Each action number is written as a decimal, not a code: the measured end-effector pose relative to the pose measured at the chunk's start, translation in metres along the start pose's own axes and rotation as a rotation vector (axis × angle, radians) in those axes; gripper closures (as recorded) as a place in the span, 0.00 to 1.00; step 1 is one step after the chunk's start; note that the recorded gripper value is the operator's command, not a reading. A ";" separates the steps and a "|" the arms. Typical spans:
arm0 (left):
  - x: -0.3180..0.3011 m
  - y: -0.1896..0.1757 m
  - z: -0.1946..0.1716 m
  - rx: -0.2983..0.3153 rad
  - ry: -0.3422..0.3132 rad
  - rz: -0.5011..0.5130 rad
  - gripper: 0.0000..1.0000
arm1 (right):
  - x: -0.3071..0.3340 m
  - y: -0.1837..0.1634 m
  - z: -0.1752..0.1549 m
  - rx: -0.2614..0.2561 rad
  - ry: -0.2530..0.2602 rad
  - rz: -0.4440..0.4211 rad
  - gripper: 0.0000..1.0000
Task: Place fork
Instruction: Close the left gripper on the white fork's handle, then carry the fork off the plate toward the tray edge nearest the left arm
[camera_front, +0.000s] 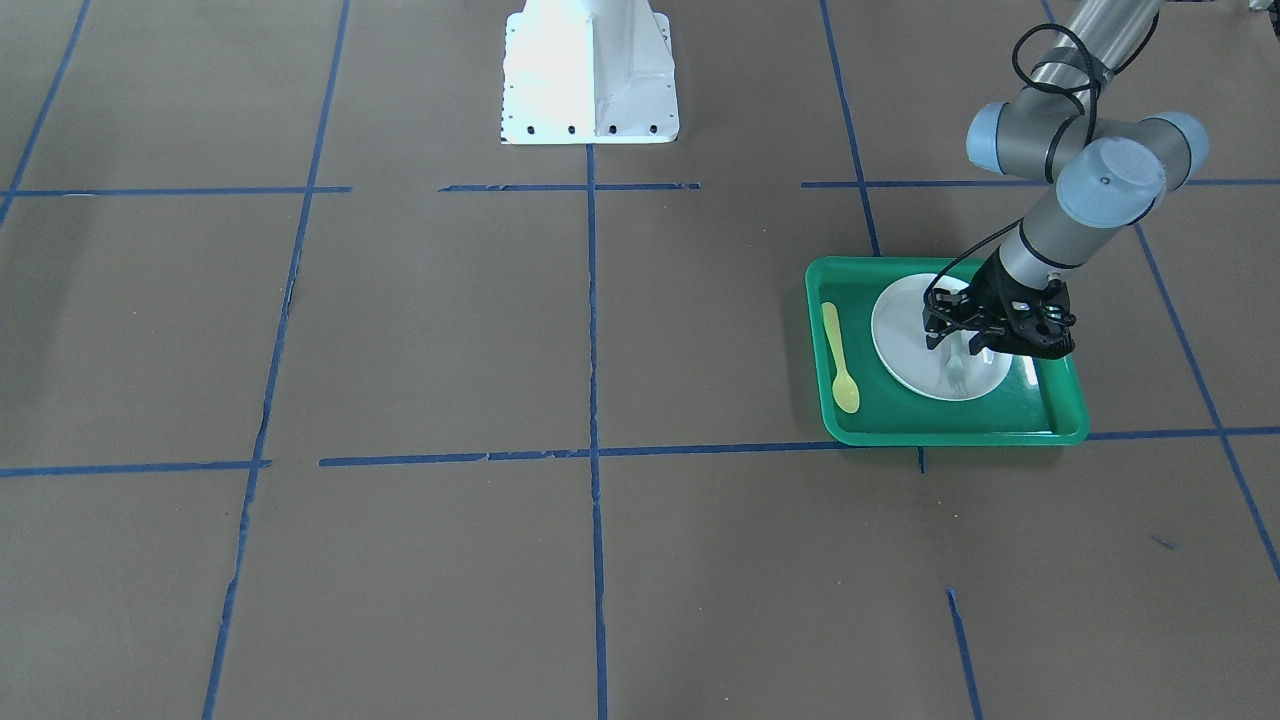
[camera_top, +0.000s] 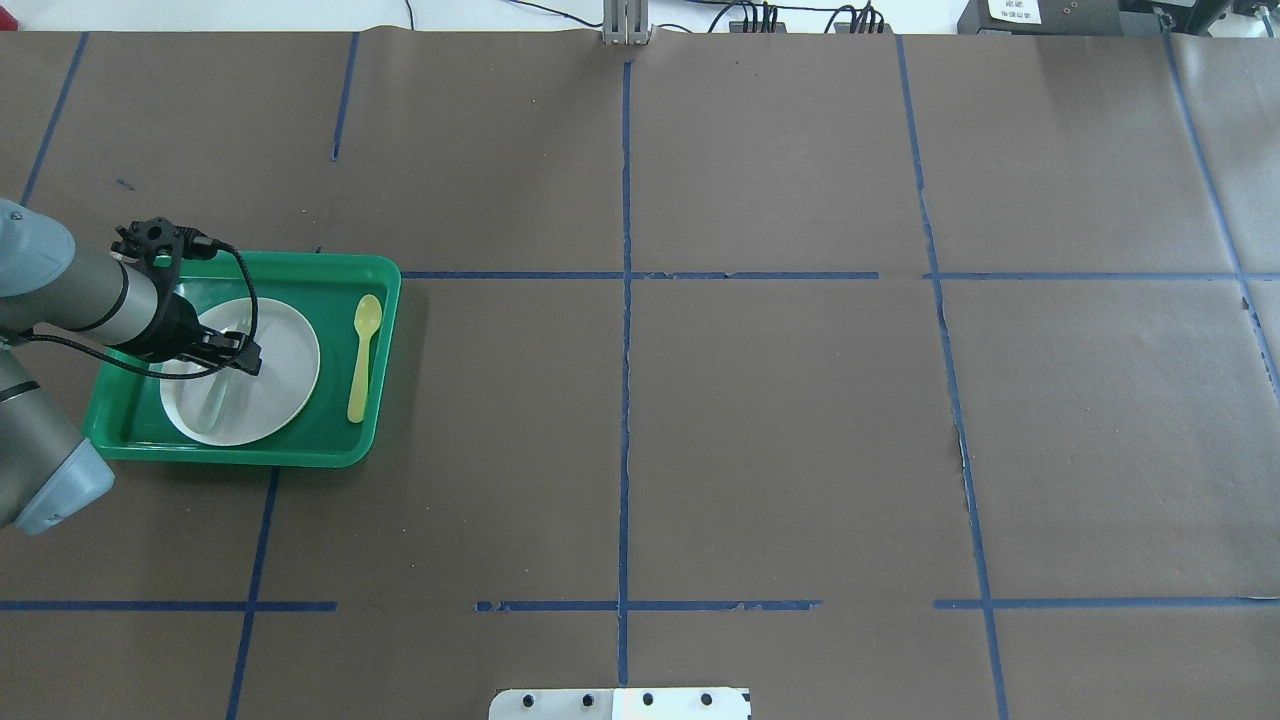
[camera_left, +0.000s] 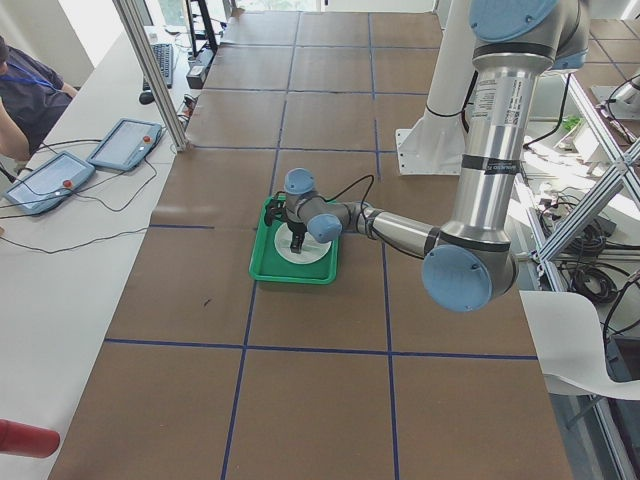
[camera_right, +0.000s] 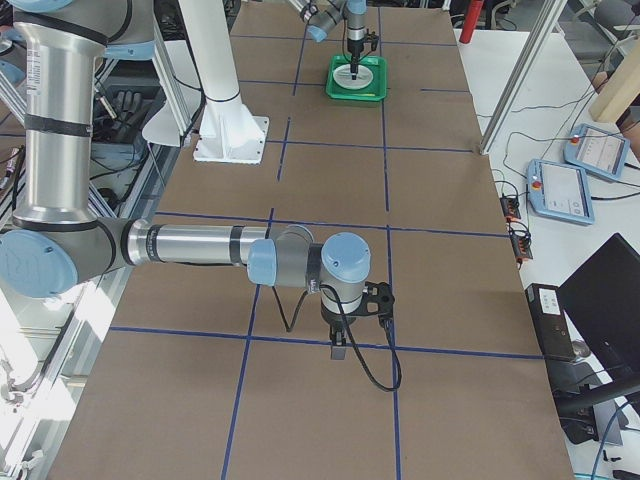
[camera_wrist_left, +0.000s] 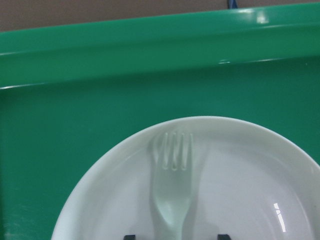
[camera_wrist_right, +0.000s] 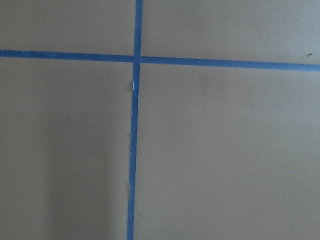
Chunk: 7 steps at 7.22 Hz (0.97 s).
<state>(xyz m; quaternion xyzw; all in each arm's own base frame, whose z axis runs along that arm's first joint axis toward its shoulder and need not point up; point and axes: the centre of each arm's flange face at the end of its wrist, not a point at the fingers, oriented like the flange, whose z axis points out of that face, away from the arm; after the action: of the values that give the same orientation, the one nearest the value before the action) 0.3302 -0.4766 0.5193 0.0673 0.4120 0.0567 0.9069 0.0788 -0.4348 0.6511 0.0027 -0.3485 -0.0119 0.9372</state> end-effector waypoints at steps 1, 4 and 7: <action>0.000 0.000 0.000 0.000 0.000 0.001 0.76 | 0.000 0.000 0.000 0.000 0.000 0.000 0.00; 0.000 0.001 -0.001 0.001 0.001 0.002 1.00 | 0.000 0.000 0.000 0.000 0.000 0.001 0.00; 0.004 0.003 -0.021 0.019 0.021 0.025 1.00 | 0.000 0.000 0.000 0.000 0.000 0.001 0.00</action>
<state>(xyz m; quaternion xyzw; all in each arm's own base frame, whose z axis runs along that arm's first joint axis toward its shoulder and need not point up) 0.3170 -0.4714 0.5035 0.0805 0.4211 0.0646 0.9011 0.0788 -0.4348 0.6511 0.0026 -0.3485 -0.0116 0.9372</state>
